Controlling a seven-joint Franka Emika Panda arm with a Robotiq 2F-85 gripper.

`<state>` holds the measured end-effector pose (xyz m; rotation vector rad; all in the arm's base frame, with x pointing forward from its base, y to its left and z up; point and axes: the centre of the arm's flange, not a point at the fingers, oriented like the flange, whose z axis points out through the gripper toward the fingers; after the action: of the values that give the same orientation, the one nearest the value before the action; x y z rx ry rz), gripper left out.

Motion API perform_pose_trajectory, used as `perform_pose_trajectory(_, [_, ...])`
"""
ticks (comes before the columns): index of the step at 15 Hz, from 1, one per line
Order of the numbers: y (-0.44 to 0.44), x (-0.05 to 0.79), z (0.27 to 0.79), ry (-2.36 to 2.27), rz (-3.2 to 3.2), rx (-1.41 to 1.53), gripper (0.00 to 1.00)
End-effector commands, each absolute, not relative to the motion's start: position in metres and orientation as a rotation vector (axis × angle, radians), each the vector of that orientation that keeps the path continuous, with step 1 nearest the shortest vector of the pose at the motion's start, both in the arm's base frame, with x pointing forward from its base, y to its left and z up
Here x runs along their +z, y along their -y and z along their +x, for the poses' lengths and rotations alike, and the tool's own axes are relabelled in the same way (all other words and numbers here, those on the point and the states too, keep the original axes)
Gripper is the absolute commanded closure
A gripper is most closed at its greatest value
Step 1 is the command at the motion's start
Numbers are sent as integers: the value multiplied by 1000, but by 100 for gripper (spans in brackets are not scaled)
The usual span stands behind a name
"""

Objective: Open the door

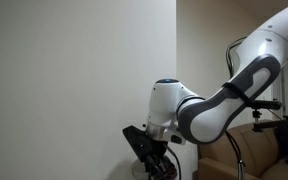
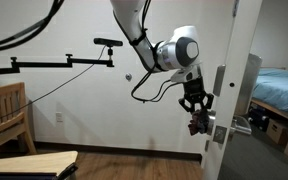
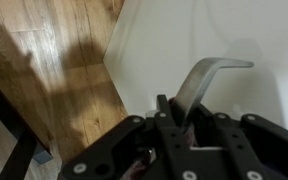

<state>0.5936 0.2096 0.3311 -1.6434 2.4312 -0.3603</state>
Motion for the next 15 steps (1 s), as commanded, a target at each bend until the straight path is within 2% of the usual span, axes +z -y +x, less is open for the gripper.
perform_pose_trajectory(1, [-222, 328, 593, -2433, -1639, -369, 88])
perform_pose_trajectory(2, [-229, 328, 591, -2426, -1656, -368, 51])
perform_pose_trajectory(3, [-234, 328, 589, -2417, -1671, -361, 87])
perform_pose_trajectory(4, [-242, 327, 588, -2406, -1688, -349, 85])
perform_pose_trajectory(6, [-253, 325, 584, -2400, -1709, -343, 90])
perform_pose_trajectory(9, [-264, 326, 578, -2414, -1713, -352, 88])
perform_pose_trajectory(10, [-267, 325, 577, -2428, -1702, -388, 50])
perform_pose_trajectory(12, [-277, 326, 571, -2396, -1746, -389, 44])
perform_pose_trajectory(15, [-301, 323, 557, -2312, -1857, -364, 23])
